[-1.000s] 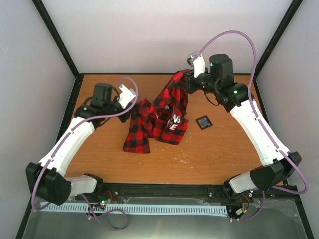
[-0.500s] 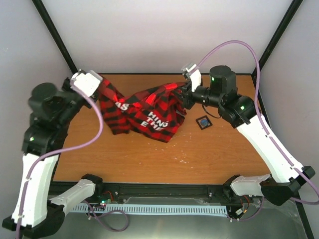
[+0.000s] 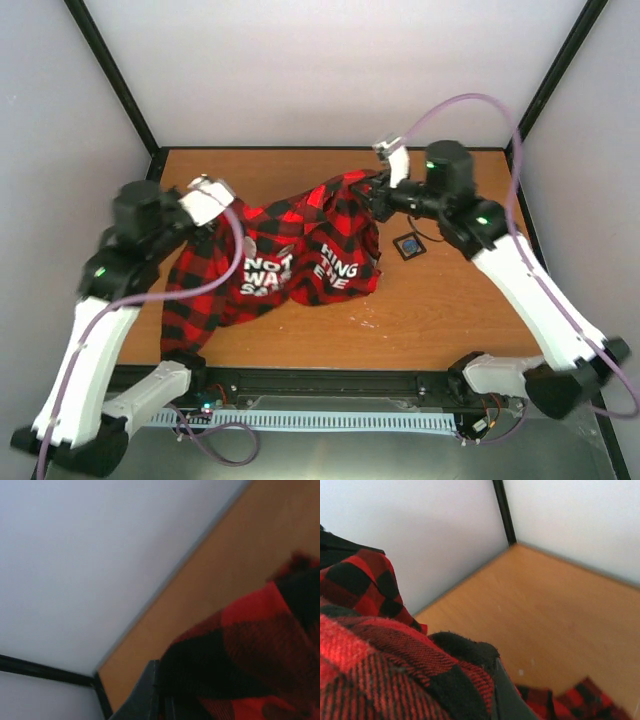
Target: Remove the brooch from the garment
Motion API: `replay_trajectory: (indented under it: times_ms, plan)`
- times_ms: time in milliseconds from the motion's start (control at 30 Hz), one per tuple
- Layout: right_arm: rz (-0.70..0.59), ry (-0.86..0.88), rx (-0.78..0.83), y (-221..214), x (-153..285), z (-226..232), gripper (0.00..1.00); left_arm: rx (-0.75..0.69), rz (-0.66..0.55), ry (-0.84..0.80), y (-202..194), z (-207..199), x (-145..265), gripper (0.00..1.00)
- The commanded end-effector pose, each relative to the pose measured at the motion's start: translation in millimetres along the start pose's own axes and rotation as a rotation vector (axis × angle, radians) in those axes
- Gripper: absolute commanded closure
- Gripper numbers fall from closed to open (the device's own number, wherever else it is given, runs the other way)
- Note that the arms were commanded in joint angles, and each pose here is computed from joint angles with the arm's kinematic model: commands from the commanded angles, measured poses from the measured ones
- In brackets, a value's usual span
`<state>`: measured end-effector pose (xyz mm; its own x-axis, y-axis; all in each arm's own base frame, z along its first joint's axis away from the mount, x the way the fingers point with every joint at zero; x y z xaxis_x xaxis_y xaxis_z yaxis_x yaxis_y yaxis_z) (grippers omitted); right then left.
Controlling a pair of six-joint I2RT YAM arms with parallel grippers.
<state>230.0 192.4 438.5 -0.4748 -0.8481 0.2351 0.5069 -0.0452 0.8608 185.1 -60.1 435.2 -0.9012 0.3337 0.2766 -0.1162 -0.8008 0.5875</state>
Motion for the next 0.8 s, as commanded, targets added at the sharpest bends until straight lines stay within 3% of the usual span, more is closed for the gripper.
replay_trajectory:
  times_ms: [0, 200, 433, 467, 533, 600, 767]
  plan:
    - [0.21, -0.112, -0.192, -62, -63, -79, 0.97, -0.037, 0.201, -0.05, -46, -31, -72, 0.99]
    - [0.332, -0.274, -0.284, -104, -106, -149, 0.97, -0.104, 0.321, -0.036, -91, -59, -143, 0.99]
    - [0.329, -0.457, -0.315, -107, -117, -204, 0.97, -0.075, 0.39, -0.013, -128, -57, -204, 0.99]
    - [0.329, -0.484, -0.317, -108, -120, -210, 0.95, -0.064, 0.399, -0.015, -132, -57, -211, 0.99]
    - [0.326, -0.526, -0.31, -110, -125, -219, 0.76, -0.043, 0.412, -0.022, -139, -57, -224, 0.97]
    - [0.325, -0.565, -0.306, -111, -131, -229, 0.56, -0.026, 0.415, -0.026, -142, -58, -234, 0.66]
    - [0.256, -0.659, -0.234, -93, -136, -240, 0.36, 0.033, 0.359, -0.037, -136, -56, -240, 0.36]
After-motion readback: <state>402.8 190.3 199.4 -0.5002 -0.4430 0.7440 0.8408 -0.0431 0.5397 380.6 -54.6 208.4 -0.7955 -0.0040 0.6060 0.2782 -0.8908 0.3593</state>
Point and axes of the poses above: each gripper's point midway between its finger pads, its own x axis back along the fingers, its own z axis along the line the jaws close on, y = z × x, the point moved 8 cm from there along x, back along the fingers, and after that the axes turned 12 degrees about -x, right-handed, at the moved point
